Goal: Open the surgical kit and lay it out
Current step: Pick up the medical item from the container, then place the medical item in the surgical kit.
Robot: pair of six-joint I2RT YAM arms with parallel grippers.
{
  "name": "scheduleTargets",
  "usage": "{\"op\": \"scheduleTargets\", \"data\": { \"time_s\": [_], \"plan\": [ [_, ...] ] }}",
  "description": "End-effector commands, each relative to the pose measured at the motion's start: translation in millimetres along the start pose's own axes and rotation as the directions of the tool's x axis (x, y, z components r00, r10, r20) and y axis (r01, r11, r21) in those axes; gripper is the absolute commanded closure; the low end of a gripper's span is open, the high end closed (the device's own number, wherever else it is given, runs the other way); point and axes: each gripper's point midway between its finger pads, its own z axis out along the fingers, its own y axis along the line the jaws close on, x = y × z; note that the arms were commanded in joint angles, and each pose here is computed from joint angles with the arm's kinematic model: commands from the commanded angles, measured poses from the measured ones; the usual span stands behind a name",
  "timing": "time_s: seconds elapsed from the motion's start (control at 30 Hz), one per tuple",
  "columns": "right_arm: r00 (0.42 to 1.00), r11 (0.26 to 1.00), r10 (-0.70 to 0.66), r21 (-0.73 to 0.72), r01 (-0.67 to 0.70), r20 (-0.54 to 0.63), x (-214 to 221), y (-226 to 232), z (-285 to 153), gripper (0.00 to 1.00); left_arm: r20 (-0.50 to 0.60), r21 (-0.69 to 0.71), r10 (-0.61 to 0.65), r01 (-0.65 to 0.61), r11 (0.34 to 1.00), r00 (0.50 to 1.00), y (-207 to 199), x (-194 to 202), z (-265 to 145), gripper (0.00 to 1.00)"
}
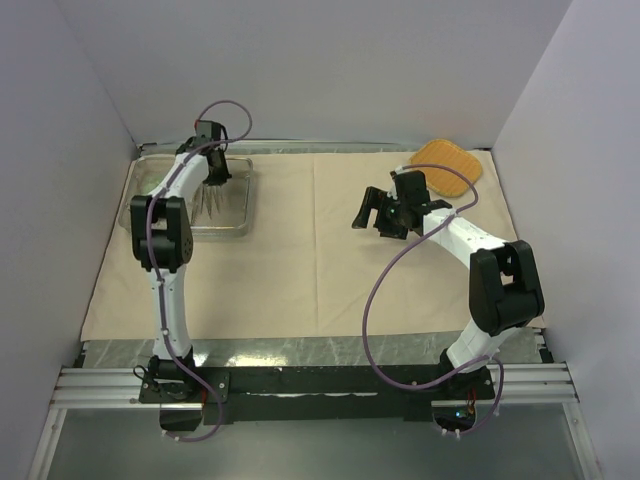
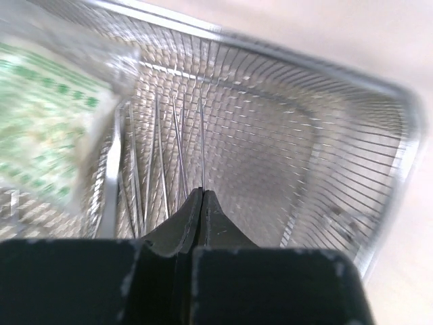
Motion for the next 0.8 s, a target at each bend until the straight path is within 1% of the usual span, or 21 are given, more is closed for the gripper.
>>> {"op": "scheduleTargets", "data": {
  "time_s": [0.0,0.03,0.1,0.13,0.2,0.23,0.3,0.33,0.4,0.43,0.5,0.53,0.6,0.63,0.77],
  "plan": [
    [0.998,0.999,-0.024,-0.042,0.026,0.056,-16,13,-11,0.00,0.174,0.096,-0.064,0.047,0.994,0.983,-18,-60,-77,0.99],
    [0.998,0.999,-0.025,-0.042,0.028,0.059,-16,13,-11,0.00,0.188,0.126,-0.070,0.046,0.991,0.980,-27,-64,-90,0.99],
    [0.997,0.999,-0.024,-0.040,0.027,0.070,-17,13,-13,0.00,0.190,0.145,-0.063,0.036,0.989,0.980,-37,-60,-100,0.99],
    [0.997,0.999,-0.023,-0.033,0.026,0.078,-18,12,-14,0.00,0.196,0.164,-0.050,0.018,0.986,0.979,-51,-58,-111,0.99],
    [0.995,0.999,-0.026,-0.024,0.028,0.093,-19,11,-19,0.00,0.196,0.175,-0.038,0.003,0.985,0.980,-65,-53,-119,0.99],
    [0.994,1.000,-0.028,-0.007,0.029,0.103,-19,8,-20,0.00,0.189,0.192,-0.020,-0.017,0.981,0.982,-83,-45,-125,0.99],
    [0.992,0.999,-0.034,0.004,0.033,0.118,-19,5,-25,0.00,0.199,0.193,0.003,-0.042,0.980,0.980,-100,-41,-129,0.99],
    [0.992,0.999,-0.034,0.012,0.033,0.122,-19,3,-26,0.00,0.190,0.202,0.035,-0.074,0.977,0.981,-119,-29,-125,0.99],
    [0.991,0.999,-0.035,0.026,0.032,0.130,-18,1,-29,0.00,0.202,0.212,0.054,-0.097,0.973,0.978,-139,-27,-125,0.99],
    [0.991,0.999,-0.036,0.027,0.032,0.132,-18,1,-30,0.00,0.177,0.216,0.075,-0.113,0.970,0.981,-153,-14,-114,0.99],
    [0.992,0.999,-0.033,0.033,0.029,0.125,-15,-2,-31,0.00,0.194,0.221,0.080,-0.123,0.967,0.978,-167,-15,-108,0.99],
    [0.992,0.999,-0.032,0.030,0.029,0.122,-14,-1,-31,0.00,0.182,0.213,0.102,-0.141,0.967,0.978,-175,-4,-95,0.99],
    [0.993,0.999,-0.033,0.029,0.030,0.109,-11,-1,-32,0.00,0.214,0.181,0.113,-0.152,0.972,0.970,-180,-8,-87,0.99],
    [0.994,0.999,-0.035,0.032,0.032,0.104,-10,-2,-32,0.00,0.207,0.165,0.137,-0.172,0.971,0.969,-183,0,-76,0.99],
    [0.995,0.998,-0.045,0.048,0.040,0.094,-6,-5,-38,0.00,0.203,0.118,0.147,-0.173,0.978,0.968,-182,7,-52,0.99]
  ]
}}
